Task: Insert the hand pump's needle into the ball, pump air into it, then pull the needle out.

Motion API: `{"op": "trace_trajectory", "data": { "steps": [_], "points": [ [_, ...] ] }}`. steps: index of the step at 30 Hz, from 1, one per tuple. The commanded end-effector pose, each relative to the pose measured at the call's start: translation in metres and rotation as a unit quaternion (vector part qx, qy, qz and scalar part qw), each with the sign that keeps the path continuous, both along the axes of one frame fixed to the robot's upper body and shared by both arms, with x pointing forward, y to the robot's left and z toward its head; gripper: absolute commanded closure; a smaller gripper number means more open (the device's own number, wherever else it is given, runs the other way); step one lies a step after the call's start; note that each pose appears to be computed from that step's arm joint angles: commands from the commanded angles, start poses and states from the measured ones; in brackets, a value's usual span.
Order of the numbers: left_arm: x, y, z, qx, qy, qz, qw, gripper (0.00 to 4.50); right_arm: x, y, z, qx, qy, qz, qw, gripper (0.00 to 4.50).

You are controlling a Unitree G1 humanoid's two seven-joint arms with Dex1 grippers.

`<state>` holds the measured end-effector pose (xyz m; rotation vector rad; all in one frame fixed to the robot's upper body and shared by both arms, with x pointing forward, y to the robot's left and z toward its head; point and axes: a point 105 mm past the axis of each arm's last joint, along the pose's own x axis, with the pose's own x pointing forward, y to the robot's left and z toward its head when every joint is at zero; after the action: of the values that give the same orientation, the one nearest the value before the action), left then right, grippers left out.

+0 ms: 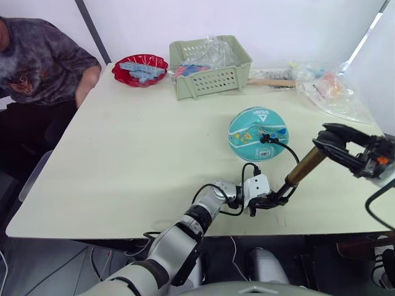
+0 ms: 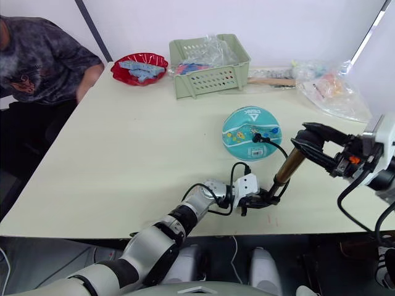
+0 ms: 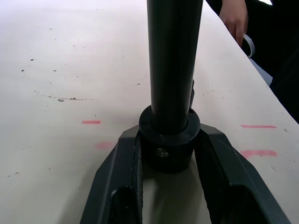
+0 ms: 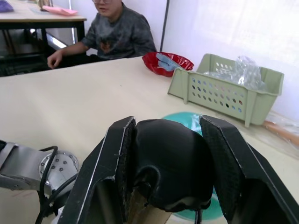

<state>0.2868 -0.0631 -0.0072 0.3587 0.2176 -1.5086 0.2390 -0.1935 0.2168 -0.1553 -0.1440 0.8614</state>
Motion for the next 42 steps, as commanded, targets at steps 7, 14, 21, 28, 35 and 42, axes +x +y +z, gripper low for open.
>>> {"op": "trace_trajectory", "data": {
  "steps": [7,14,21,28,35,42],
  "points": [
    [-0.016,0.025,-0.043,0.077,0.055,0.007,0.996,3.39,-0.001,0.005,-0.066,-0.003,0.074,-0.009,0.997,2.82],
    [-0.016,0.024,-0.043,0.075,0.057,0.011,0.996,3.39,-0.004,0.013,-0.107,0.019,0.121,-0.016,0.992,2.82],
    [-0.016,0.022,-0.042,0.074,0.057,0.010,0.996,3.39,-0.003,0.013,-0.111,0.046,0.129,-0.024,0.990,2.82],
    [-0.017,0.023,-0.044,0.076,0.059,0.010,0.995,3.39,-0.002,0.016,-0.057,0.076,0.067,0.004,0.995,2.82],
    [-0.019,0.024,-0.045,0.077,0.061,0.008,0.995,3.39,-0.008,0.012,-0.015,0.088,0.047,0.028,0.995,2.82],
    [-0.020,0.023,-0.046,0.077,0.062,0.005,0.995,3.39,-0.007,0.002,0.022,0.096,0.019,0.026,0.995,2.82]
  ]
}}
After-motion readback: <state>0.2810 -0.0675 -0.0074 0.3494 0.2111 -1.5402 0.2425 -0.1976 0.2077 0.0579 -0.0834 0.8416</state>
